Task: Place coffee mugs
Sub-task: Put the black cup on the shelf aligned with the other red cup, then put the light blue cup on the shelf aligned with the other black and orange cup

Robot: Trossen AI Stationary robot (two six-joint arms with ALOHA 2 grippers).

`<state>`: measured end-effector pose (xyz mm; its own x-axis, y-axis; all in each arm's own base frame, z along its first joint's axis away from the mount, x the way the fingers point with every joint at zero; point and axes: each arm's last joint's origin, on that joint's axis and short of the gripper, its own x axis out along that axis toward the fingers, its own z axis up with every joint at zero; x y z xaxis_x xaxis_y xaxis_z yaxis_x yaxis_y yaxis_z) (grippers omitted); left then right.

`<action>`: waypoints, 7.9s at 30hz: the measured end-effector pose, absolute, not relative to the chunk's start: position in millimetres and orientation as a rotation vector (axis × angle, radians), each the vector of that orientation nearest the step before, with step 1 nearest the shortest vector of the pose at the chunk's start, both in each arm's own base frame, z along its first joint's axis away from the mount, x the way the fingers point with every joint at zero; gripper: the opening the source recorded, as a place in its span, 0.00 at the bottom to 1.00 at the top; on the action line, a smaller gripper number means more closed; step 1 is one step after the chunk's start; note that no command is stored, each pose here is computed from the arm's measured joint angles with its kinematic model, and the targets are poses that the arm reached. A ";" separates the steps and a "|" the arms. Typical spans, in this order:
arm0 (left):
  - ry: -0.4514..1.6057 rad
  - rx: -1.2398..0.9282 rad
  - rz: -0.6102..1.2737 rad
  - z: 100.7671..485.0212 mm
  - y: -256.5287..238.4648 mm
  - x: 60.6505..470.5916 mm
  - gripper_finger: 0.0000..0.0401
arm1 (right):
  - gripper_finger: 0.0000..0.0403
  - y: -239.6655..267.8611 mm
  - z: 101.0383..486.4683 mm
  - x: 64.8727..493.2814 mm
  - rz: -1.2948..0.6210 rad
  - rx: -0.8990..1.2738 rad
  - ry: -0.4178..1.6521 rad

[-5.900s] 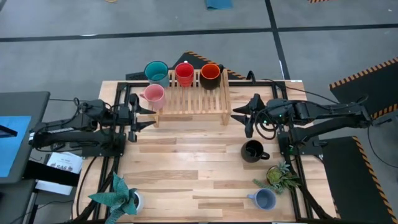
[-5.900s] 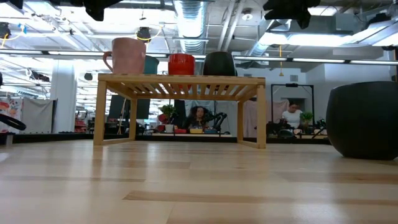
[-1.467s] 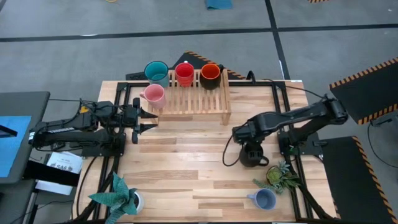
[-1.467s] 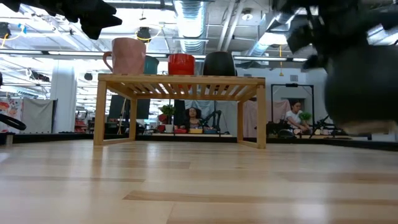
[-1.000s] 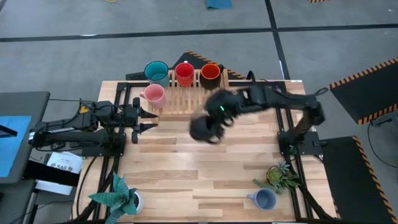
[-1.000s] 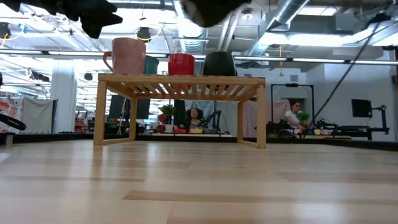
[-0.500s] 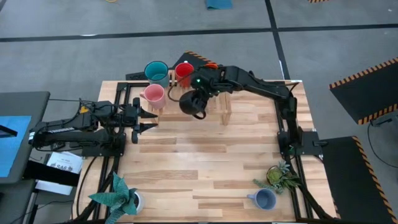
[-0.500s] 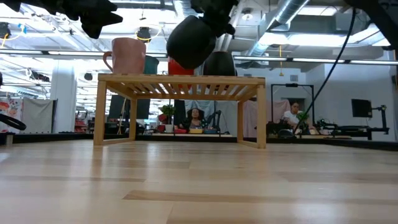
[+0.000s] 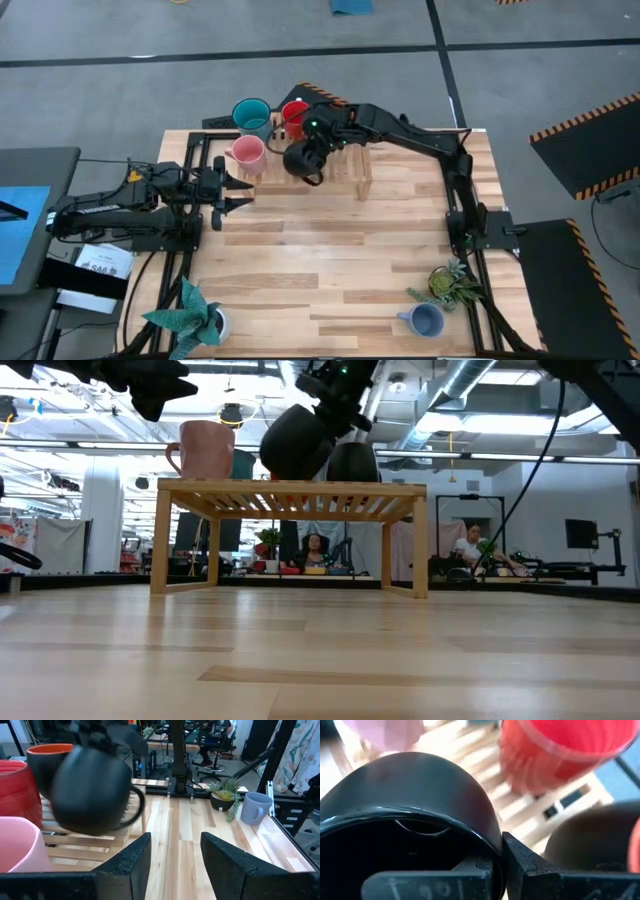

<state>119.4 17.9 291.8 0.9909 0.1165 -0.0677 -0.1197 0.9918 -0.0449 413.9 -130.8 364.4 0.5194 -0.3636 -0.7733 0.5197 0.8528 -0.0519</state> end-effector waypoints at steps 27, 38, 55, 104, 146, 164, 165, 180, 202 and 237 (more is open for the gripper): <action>0.044 -0.053 0.117 293.8 17.9 119.5 0.39 | 0.39 -134.2 357.8 428.5 -0.461 0.148 0.848; 0.044 -0.054 0.117 293.8 17.9 119.5 0.39 | 0.41 -133.1 377.4 426.9 -0.463 0.150 0.771; 0.046 -0.054 0.118 293.6 17.9 119.5 0.39 | 0.41 -130.0 385.2 435.4 -0.389 0.200 0.655; 0.049 -0.070 0.121 293.2 17.9 119.4 0.39 | 0.41 -20.8 369.9 294.2 -0.316 0.019 0.838; 0.056 -0.034 -0.115 293.1 10.9 119.5 0.39 | 0.41 38.2 318.8 218.1 0.125 0.459 0.685; 0.075 -0.020 -0.105 291.1 11.2 119.3 0.39 | 0.41 174.1 252.5 176.9 0.066 0.619 1.337; 0.075 -0.020 -0.104 291.1 11.2 119.3 0.39 | 0.41 176.8 249.4 176.4 0.064 0.604 1.350; 0.075 -0.019 -0.091 291.1 11.6 119.4 0.39 | 0.41 193.1 208.6 181.5 0.076 0.337 1.512; 0.073 0.033 -0.093 291.1 11.6 119.5 0.39 | 0.10 92.3 329.3 270.5 0.281 0.500 0.997; 0.073 0.025 -0.093 291.2 11.6 119.4 0.39 | 0.10 -100.6 381.2 351.9 -0.581 0.227 1.103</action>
<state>119.4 11.6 291.2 0.9930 -0.0919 -0.0737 0.0937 0.9954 0.0215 351.9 -100.6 381.2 0.3214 -0.3281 -0.8883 0.5469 0.8301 -0.1088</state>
